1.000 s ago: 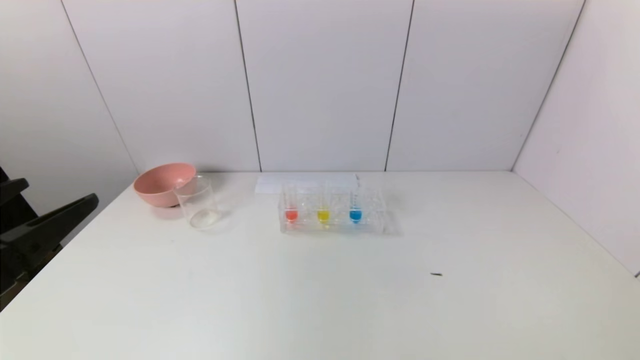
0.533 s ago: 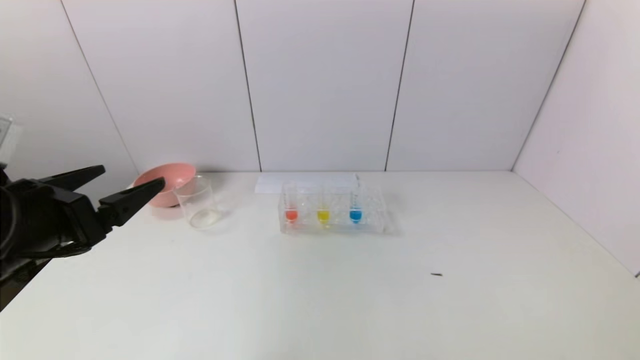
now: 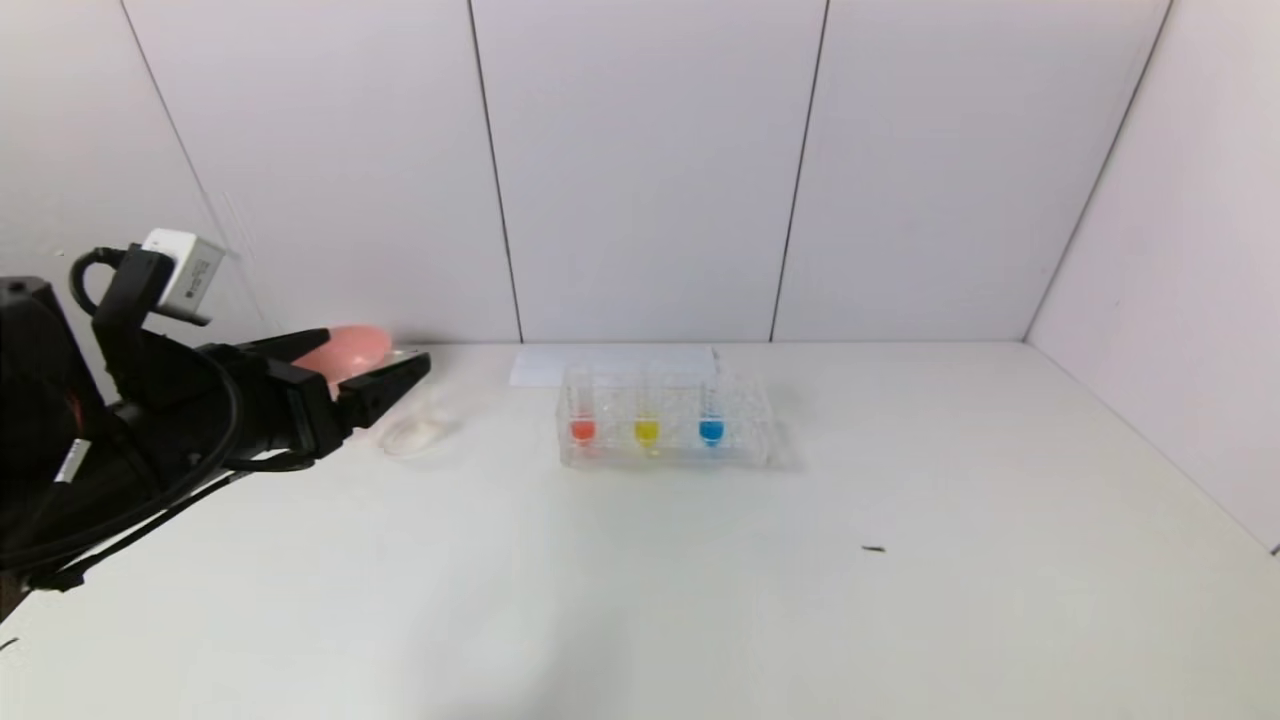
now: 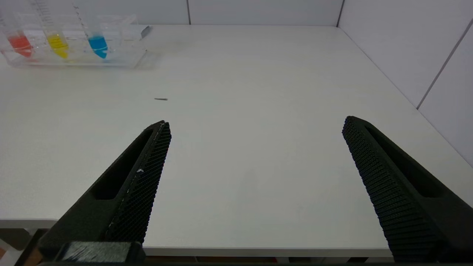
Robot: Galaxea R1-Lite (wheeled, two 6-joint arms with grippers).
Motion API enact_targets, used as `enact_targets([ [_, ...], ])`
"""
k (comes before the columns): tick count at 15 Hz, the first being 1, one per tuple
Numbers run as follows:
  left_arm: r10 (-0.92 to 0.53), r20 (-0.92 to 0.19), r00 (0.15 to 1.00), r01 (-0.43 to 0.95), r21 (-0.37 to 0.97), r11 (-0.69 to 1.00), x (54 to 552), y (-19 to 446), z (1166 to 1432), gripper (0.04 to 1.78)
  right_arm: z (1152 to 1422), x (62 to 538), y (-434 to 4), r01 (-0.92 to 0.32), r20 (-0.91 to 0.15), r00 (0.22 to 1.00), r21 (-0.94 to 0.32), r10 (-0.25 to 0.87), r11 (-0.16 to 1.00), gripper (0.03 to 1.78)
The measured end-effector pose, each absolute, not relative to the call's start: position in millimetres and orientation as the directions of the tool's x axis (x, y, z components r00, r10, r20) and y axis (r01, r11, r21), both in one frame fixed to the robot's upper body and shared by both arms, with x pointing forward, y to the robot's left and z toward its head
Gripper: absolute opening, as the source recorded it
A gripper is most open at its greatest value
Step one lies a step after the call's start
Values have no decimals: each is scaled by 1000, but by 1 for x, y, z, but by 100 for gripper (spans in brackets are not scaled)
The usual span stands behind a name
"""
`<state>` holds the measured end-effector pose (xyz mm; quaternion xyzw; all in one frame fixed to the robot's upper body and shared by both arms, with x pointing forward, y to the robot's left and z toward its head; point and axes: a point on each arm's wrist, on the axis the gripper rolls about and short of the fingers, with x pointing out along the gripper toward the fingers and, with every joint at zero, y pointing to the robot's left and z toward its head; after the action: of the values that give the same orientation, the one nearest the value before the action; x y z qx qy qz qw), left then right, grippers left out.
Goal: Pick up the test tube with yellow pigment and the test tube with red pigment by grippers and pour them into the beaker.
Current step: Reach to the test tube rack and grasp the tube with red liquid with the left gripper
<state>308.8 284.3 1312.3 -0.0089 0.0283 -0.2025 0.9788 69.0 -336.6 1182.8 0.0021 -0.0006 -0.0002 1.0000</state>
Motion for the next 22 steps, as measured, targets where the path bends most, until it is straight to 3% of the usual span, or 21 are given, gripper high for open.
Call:
enact_targets([
  [22, -418, -73, 905, 414, -62, 908, 388, 189, 1232, 176, 1183, 69, -337, 1, 1, 1000, 5, -1, 1000, 170],
])
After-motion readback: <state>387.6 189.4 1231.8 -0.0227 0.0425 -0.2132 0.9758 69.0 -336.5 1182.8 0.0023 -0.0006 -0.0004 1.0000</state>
